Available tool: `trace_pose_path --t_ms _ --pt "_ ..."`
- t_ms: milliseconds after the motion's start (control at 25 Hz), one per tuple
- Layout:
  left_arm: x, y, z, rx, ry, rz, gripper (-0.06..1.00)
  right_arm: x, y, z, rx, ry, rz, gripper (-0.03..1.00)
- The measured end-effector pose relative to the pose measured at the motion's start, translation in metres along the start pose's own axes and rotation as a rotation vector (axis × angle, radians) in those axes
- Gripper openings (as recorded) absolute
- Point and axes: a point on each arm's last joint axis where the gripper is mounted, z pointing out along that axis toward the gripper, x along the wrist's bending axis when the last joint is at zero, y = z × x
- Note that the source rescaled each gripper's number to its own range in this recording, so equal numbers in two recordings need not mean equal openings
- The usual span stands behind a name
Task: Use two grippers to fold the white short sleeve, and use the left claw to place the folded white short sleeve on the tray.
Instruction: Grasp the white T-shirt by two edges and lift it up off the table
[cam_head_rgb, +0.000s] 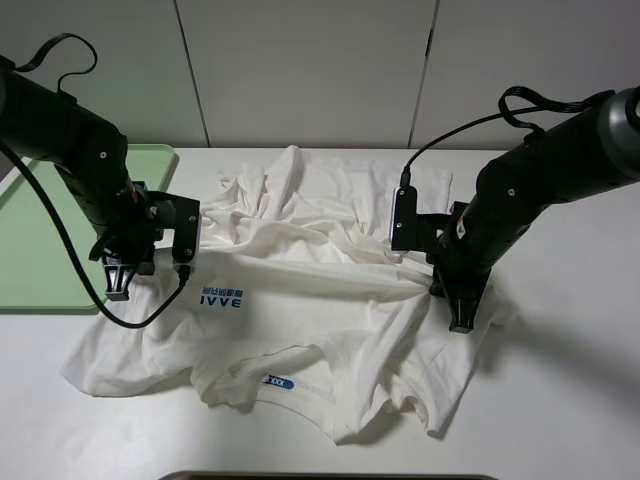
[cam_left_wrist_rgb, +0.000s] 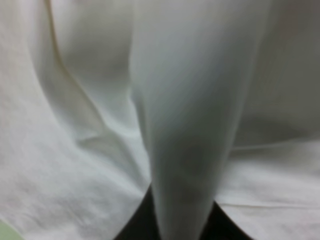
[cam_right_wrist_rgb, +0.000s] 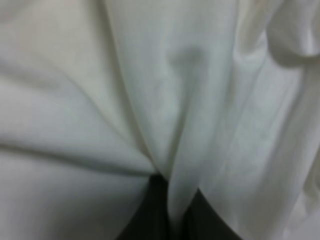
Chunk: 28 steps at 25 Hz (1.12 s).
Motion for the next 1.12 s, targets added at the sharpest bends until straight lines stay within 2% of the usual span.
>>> trace_pose_path --t_ms 40,360,720,1120 --pt "0.000 0.000 0.000 0.000 0.000 0.000 0.01 0.000 0.000 0.000 0.001 0.001 0.000 0.00" --pt "0.001 0.000 -0.003 -0.005 0.008 -0.002 0.00 -0.001 0.000 -0.004 -0.005 -0.008 0.001 0.00" --pt "0.004 -0.001 -0.025 -0.032 0.065 -0.011 0.00 -0.004 0.000 -0.028 -0.015 -0.037 0.005 0.00" --pt "0.004 -0.009 -0.072 -0.075 0.162 -0.061 0.00 -0.011 0.000 -0.081 -0.097 -0.153 0.028 0.00"
